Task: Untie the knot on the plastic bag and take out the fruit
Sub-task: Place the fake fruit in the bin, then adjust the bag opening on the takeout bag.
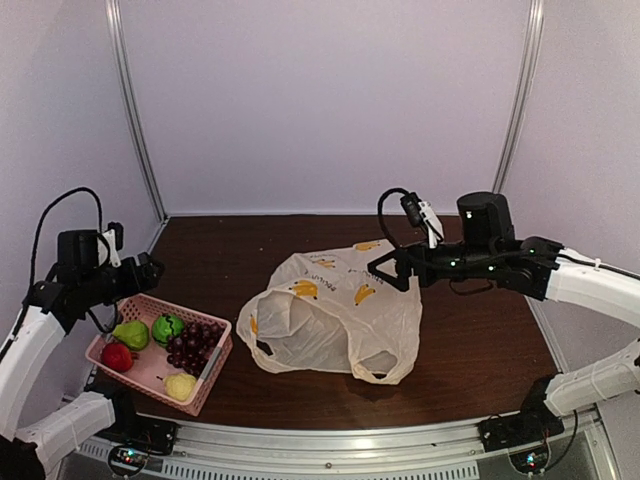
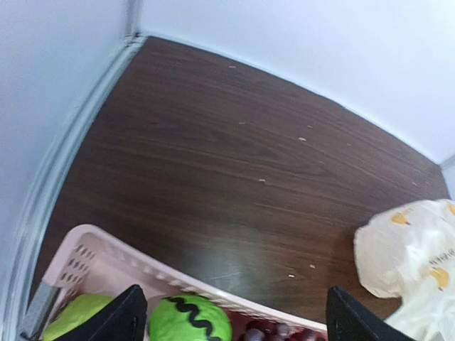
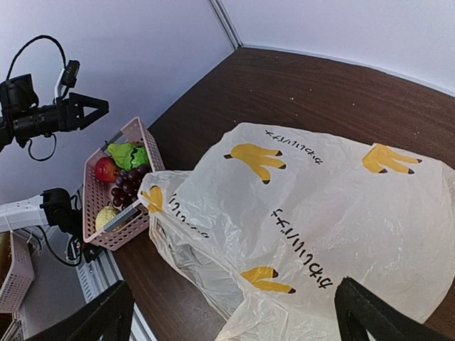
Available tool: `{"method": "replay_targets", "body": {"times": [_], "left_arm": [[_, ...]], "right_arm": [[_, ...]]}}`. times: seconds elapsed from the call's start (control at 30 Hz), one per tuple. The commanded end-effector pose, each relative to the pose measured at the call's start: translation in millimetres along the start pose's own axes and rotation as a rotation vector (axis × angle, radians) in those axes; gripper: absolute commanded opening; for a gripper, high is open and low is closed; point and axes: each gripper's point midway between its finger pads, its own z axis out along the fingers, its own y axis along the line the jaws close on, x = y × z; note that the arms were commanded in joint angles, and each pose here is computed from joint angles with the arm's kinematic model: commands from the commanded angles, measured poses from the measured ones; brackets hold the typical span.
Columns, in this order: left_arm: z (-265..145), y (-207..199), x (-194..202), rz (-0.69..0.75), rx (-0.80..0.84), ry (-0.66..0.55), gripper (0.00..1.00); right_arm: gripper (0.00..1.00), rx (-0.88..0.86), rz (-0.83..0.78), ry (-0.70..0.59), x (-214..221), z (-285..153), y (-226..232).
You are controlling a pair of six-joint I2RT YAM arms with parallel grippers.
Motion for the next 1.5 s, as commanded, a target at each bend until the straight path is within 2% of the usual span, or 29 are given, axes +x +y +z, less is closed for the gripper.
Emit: {"method": "replay_targets", "body": {"times": [0.0,0.1,0.17,0.3,0.43,0.63,0.83,0.87,0.9,1.03,1.13,1.3,1.4,1.47], "left_arm": [[-16,-83,0,0.149,0.419,0.044,0.88],[-18,-129,22,0.246,0.552,0.111,0.88],[-15,-152,36,0.311,0.582,0.141,0.88],[1,-183,58,0.408,0.602,0.189,0.9],[23,-193,83,0.436,0.571,0.247,0.97],[36,-213,110,0.415,0.657,0.283,0.98],[56,-213,123,0.406,0.622,0.296,0.96],[57,-214,125,0.402,0.634,0.3,0.93],[56,-219,123,0.392,0.657,0.289,0.85],[48,-231,117,0.367,0.725,0.264,0.39],[38,-238,113,0.366,0.774,0.253,0.21],[23,-244,111,0.372,0.838,0.252,0.03],[16,-246,108,0.375,0.86,0.247,0.0],[12,-247,106,0.375,0.869,0.24,0.0]], "right_arm": [[1.0,-0.047,-0.098,-0.036,-7,-16,21],[1.0,-0.031,-0.153,-0.065,-9,-18,33],[1.0,0.081,-0.198,-0.09,-9,-17,26],[1.0,0.243,-0.278,-0.049,3,-2,14],[1.0,0.294,-0.324,-0.016,16,19,22],[1.0,0.373,-0.37,-0.024,24,40,25],[1.0,0.397,-0.444,-0.015,29,59,34],[1.0,0.405,-0.457,-0.014,30,61,35],[1.0,0.417,-0.472,-0.014,30,63,35],[1.0,0.46,-0.532,0.004,33,75,39],[1.0,0.446,-0.566,-0.009,33,81,49],[1.0,0.497,-0.593,-0.023,28,88,50],[1.0,0.578,-0.602,-0.008,27,92,38],[1.0,0.562,-0.589,-0.002,28,97,38]]}}
